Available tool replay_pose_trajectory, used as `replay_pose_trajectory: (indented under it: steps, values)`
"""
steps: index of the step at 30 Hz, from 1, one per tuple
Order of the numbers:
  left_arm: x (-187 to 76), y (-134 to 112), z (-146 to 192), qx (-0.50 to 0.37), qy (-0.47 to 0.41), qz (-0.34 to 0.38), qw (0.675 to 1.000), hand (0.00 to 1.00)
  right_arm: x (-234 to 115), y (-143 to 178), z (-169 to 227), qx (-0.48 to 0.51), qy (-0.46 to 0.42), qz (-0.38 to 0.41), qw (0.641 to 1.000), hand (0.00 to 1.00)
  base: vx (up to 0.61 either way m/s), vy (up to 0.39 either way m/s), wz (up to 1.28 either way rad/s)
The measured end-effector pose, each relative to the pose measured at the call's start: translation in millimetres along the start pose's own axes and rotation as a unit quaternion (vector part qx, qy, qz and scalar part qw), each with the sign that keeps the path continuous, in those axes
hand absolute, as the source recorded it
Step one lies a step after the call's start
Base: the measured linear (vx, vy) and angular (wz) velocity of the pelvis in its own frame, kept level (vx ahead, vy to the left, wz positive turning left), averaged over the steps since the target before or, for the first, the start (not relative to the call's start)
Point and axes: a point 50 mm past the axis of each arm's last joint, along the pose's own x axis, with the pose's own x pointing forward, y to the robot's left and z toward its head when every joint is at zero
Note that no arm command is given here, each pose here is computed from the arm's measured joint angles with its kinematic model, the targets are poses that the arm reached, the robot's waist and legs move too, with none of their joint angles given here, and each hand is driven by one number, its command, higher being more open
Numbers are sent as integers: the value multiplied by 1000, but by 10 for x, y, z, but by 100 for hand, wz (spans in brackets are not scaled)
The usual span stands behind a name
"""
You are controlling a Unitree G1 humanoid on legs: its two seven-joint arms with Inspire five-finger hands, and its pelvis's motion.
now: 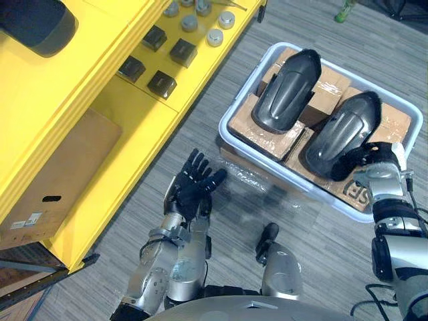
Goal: Walk over and take three plastic housings, then place them on the shelf
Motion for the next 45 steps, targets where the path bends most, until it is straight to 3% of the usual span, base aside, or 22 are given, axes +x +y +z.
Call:
replay_pose_trajectory:
  steps: [6, 14, 21, 33, 40, 45]
  values:
    - [-76, 64, 62, 10, -6, 10, 1000, 100, -71, 205, -323, 62, 44, 4, 997, 0, 26, -37, -7]
    - [-192, 106, -42, 49, 21, 17, 998, 100, -434, 486, -727, 82, 15, -40, 996, 0, 93, -42, -9]
    - [-110, -8, 51, 107, -1, -5, 994, 100, -796, 510, -539, 73, -119, -74, 987, 0, 6, -10, -14]
    - [205, -686, -25, 185, 6, -188, 964, 100, -1219, 713, -54, 86, -343, -72, 933, 0, -39, -13, -7]
    - [250, -693, -70, 192, 26, -174, 965, 100, -1382, 864, 61, 104, -396, -33, 912, 0, -17, 8, 0]
    - [267, -589, -109, 211, 24, -106, 971, 100, -1507, 1004, 95, 106, -417, 1, 903, 0, -33, 5, 0]
